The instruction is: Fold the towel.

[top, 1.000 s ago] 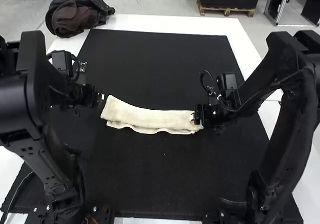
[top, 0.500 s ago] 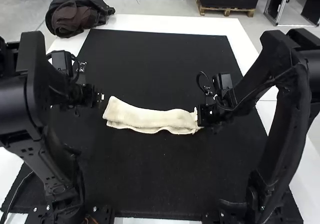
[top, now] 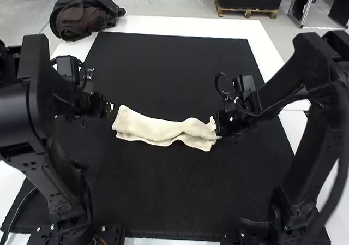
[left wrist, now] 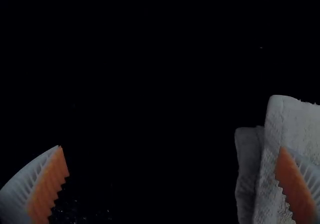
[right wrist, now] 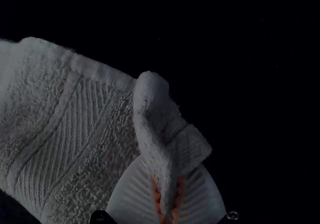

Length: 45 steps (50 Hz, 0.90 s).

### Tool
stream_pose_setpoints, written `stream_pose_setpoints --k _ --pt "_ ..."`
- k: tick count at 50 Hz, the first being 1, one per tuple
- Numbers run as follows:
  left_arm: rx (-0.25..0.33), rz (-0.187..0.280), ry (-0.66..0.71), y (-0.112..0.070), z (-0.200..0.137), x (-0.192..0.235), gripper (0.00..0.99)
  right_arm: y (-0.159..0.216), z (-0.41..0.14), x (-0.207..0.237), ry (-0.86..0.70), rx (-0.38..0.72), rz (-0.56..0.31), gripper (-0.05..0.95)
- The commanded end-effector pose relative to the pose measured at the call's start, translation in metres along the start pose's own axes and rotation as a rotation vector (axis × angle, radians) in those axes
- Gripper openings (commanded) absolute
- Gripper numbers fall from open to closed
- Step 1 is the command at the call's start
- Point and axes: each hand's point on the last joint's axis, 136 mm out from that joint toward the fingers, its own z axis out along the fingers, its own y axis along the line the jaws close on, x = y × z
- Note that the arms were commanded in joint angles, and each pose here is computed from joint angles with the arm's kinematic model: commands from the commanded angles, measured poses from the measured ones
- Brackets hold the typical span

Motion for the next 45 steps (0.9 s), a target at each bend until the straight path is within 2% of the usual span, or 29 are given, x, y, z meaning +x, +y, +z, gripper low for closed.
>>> stream_pose_setpoints --k 1,23,36,45 --pt "0.0 -0.002 -0.039 0.002 -0.006 -0.013 0.967 0.007 -0.018 -0.031 -0.071 -0.047 0.006 -0.02" --pt "-0.015 -0.001 -0.051 0.004 -0.006 -0.015 0.967 0.038 -0.05 -0.068 -0.099 -0.135 0.001 -0.02" --pt "-0.039 -0.017 -0.051 0.014 -0.008 -0.012 0.967 0.084 -0.053 -0.08 -0.096 -0.224 -0.041 -0.02" --pt "-0.071 -0.036 -0.059 0.028 -0.011 -0.012 0.967 0.125 -0.048 -0.077 -0.076 -0.289 -0.076 -0.02"
